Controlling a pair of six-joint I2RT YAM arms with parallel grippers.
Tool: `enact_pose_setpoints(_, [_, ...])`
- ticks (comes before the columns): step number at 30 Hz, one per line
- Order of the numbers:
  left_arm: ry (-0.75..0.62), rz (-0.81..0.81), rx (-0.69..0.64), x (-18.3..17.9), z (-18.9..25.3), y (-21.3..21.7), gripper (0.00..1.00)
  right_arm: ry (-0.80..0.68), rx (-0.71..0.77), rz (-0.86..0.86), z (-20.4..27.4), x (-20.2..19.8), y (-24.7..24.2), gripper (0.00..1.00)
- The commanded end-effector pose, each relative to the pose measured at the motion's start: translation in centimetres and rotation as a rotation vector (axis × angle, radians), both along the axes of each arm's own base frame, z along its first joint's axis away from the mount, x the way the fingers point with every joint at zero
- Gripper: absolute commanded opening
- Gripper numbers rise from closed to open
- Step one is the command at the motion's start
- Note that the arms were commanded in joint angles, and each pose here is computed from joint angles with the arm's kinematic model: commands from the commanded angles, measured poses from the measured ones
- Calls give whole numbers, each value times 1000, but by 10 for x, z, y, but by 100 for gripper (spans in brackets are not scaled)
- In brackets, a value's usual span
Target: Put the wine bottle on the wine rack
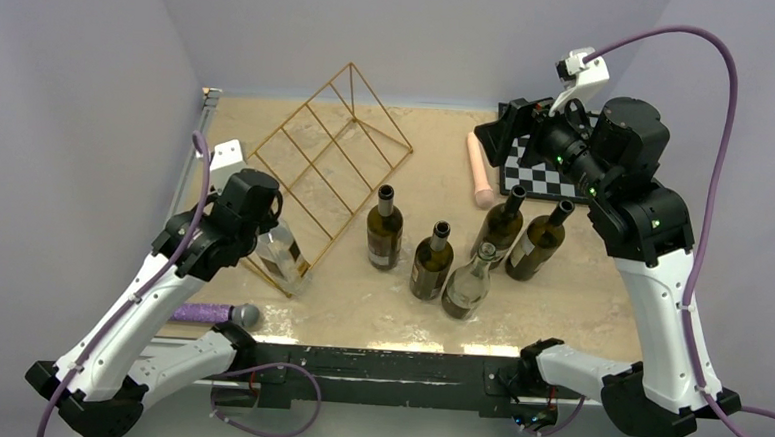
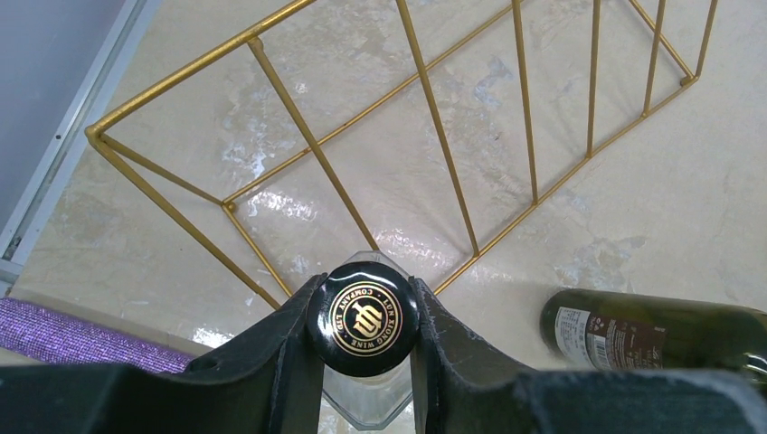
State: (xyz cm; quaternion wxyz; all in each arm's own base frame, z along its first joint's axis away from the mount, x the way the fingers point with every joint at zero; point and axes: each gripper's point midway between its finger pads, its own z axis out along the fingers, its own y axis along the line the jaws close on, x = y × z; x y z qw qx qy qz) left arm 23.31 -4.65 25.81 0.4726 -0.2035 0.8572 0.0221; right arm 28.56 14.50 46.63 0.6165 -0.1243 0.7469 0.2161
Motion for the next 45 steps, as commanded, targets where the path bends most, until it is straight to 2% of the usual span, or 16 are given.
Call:
enact_pose_setpoints(1, [-109, 6, -63, 19, 19, -4, 0, -53, -2, -14, 13, -2, -4, 92])
enact_pose_setpoints(15, [-41, 0, -82, 40, -4, 13, 0, -50, -19, -21, 8, 1, -5, 92])
enact_pose_setpoints(36, [37, 110, -274, 49, -57, 44, 0, -31, -47, -42, 1, 11, -6, 92])
enact_pose_setpoints(37, [42, 124, -273, 48, -60, 46, 2, -31, -48, -44, 1, 12, -7, 92])
enact_pose_setpoints(38, [41, 132, -273, 47, -62, 48, 9, -35, -48, -45, 3, 11, -7, 92])
enact_pose_setpoints(40, [28, 135, -277, 47, -62, 49, 16, -37, -50, -49, 4, 12, -7, 92])
enact_pose_setpoints(45, [28, 147, -269, 45, -59, 52, 43, -39, -50, -50, 5, 12, -8, 92])
